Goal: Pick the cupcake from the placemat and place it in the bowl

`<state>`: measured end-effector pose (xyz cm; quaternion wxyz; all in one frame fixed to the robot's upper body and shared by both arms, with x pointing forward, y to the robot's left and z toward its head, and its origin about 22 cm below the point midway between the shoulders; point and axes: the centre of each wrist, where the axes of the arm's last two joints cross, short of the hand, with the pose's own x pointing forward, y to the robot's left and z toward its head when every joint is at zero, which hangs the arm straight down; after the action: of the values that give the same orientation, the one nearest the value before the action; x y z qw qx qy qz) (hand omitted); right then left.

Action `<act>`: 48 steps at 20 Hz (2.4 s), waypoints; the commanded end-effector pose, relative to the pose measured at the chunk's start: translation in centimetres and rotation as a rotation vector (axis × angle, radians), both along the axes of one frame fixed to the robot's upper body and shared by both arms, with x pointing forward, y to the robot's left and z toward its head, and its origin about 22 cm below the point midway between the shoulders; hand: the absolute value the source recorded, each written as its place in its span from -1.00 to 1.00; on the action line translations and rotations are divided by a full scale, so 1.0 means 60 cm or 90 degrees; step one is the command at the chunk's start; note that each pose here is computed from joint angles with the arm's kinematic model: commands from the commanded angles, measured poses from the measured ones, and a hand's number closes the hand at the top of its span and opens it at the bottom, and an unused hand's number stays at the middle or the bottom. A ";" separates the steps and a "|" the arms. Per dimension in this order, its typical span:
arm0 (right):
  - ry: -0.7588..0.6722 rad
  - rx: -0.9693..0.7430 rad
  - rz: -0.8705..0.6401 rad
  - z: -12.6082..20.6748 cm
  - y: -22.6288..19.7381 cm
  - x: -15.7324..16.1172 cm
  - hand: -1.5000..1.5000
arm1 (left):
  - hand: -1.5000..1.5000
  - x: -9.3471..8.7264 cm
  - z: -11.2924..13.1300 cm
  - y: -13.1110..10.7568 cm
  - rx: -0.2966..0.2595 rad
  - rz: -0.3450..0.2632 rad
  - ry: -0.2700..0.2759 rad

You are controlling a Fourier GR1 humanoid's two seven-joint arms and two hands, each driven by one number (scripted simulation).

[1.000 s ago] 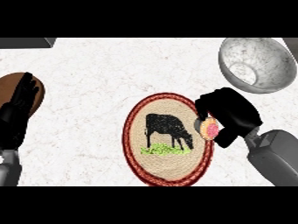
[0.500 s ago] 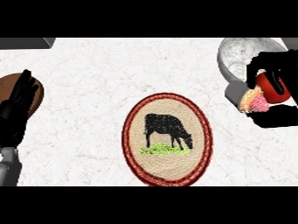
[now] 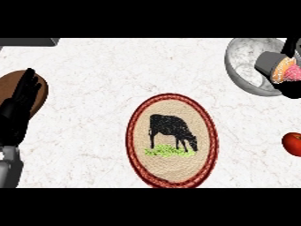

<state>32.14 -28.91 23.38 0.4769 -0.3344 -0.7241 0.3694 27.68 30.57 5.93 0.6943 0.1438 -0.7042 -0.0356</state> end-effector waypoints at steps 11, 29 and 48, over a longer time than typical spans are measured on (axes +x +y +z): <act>0.022 0.040 -0.008 -0.100 -0.091 0.165 1.00 | 0.00 0.009 -0.005 -0.007 -0.009 -0.016 -0.005; 0.210 0.125 -0.001 -0.156 -0.159 0.184 -1.00 | 0.00 0.011 -0.001 -0.029 0.005 -0.038 -0.011; 0.162 0.546 0.003 -0.105 -0.434 0.000 -1.00 | 0.00 0.011 0.002 -0.006 0.002 -0.032 -0.017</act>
<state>34.96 -52.11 16.53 0.6622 -0.0803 -0.7405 0.0819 28.77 29.24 6.42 0.6828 0.1269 -0.7179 -0.0486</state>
